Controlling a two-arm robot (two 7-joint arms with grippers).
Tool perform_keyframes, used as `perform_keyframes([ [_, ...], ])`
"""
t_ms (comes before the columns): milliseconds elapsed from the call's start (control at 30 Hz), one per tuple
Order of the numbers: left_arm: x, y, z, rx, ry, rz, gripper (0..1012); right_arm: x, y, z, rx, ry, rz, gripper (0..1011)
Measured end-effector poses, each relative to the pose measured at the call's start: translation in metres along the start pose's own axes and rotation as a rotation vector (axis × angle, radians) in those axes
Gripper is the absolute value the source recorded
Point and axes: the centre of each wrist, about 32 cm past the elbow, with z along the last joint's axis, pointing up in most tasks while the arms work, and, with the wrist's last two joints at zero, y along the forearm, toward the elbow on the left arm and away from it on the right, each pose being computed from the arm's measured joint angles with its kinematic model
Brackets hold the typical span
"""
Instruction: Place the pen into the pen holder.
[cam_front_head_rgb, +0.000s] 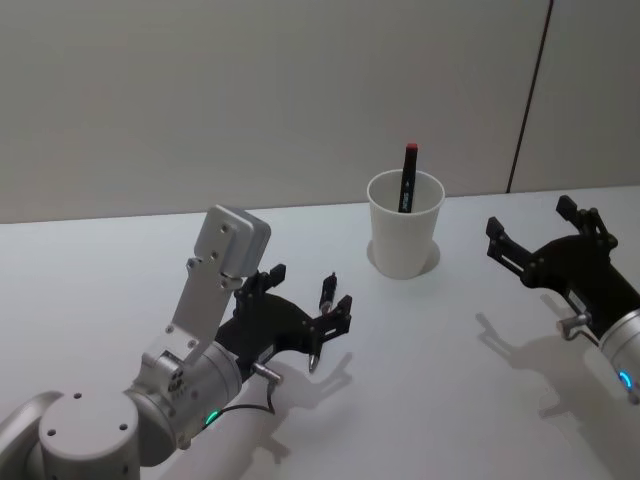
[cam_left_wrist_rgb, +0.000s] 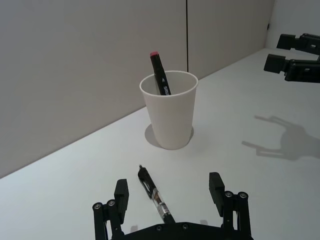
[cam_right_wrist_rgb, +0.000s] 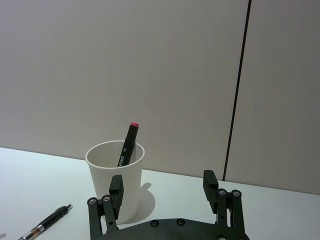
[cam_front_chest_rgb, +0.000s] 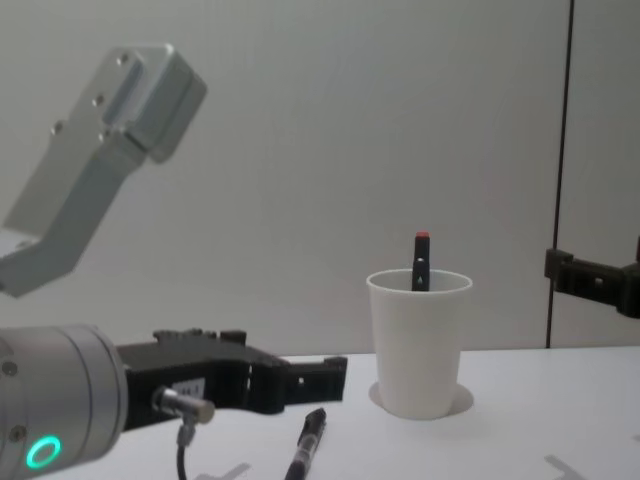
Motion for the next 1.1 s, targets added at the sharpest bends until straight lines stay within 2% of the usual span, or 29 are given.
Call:
perform_keyframes([
  [300,-0.006,-0.004,-0.0026,0.051,0.032,0.011,1001,0.0,0.0,0.0,0.0,0.0,0.0,1002],
  [567,-0.0098,-0.0114,-0.006,0.094,0.056,0.057,1001,0.0,0.0,0.0,0.0,0.0,0.0,1002],
  [767,-0.012,-0.0174,-0.0083,0.118,0.064,0.091,1001,0.0,0.0,0.0,0.0,0.0,0.0,1001],
  [1100,-0.0176,-0.0274,-0.0111,0.148,0.06,0.138,1001,0.0,0.0,0.0,0.0,0.0,0.0,1002],
])
